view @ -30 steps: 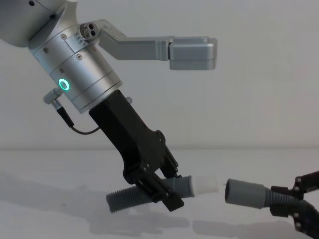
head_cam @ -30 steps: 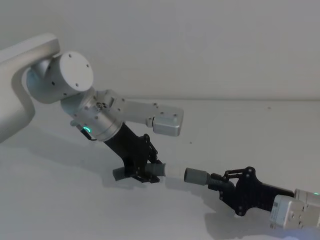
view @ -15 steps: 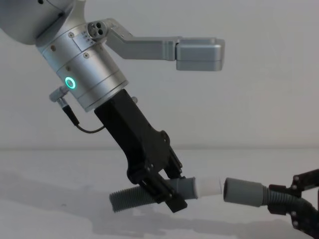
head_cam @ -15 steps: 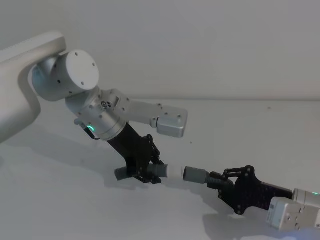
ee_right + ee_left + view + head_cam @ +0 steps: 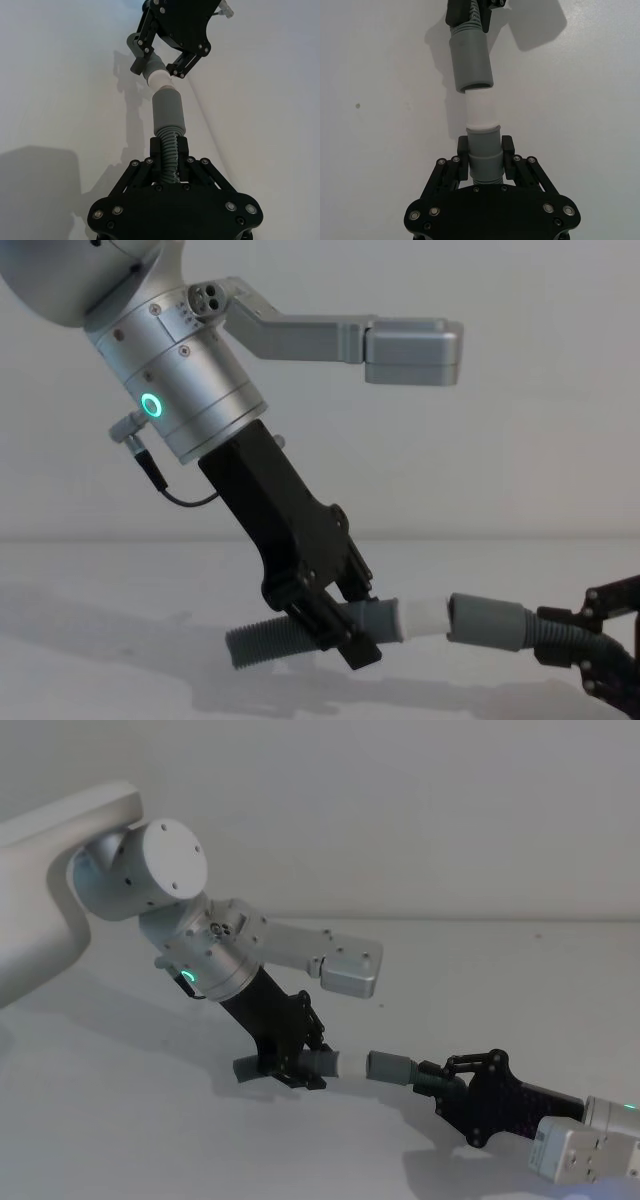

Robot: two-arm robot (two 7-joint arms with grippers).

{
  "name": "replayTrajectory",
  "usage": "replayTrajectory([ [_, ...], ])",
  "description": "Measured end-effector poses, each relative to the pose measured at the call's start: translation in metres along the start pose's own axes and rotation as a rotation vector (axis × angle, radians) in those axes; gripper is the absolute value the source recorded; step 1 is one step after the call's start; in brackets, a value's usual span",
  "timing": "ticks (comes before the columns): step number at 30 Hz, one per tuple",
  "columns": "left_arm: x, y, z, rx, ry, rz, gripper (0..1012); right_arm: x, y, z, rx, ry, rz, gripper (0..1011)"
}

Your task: Use both hands to pick up one end of the pipe from the table, align the ends, and insert them.

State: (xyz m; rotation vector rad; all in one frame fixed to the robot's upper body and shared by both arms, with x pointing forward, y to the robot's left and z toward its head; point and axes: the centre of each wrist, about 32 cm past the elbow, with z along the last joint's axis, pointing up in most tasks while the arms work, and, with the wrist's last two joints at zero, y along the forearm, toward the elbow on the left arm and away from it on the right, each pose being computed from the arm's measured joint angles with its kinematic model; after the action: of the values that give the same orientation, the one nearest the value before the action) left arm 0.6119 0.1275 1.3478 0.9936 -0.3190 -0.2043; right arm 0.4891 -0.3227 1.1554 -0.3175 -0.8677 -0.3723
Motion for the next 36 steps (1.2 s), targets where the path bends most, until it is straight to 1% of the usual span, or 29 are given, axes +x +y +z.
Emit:
replayTrajectory([
  [7, 0.0015, -0.0009, 0.0022, 0.005, 0.001, -0.003, 372, -0.0001, -0.0003, 0.0006, 0.005, -0.008, 0.0, 162],
  [16, 0.0028, -0.0014, 0.0031, 0.011, 0.005, -0.005, 372, 0.0001, -0.0018, 0.001, 0.011, -0.019, 0.002, 162],
  [36, 0.0055, -0.0033, 0.0059, 0.023, 0.001, -0.023, 372, 0.0005, -0.0029, 0.0019, 0.024, -0.034, 0.009, 162],
])
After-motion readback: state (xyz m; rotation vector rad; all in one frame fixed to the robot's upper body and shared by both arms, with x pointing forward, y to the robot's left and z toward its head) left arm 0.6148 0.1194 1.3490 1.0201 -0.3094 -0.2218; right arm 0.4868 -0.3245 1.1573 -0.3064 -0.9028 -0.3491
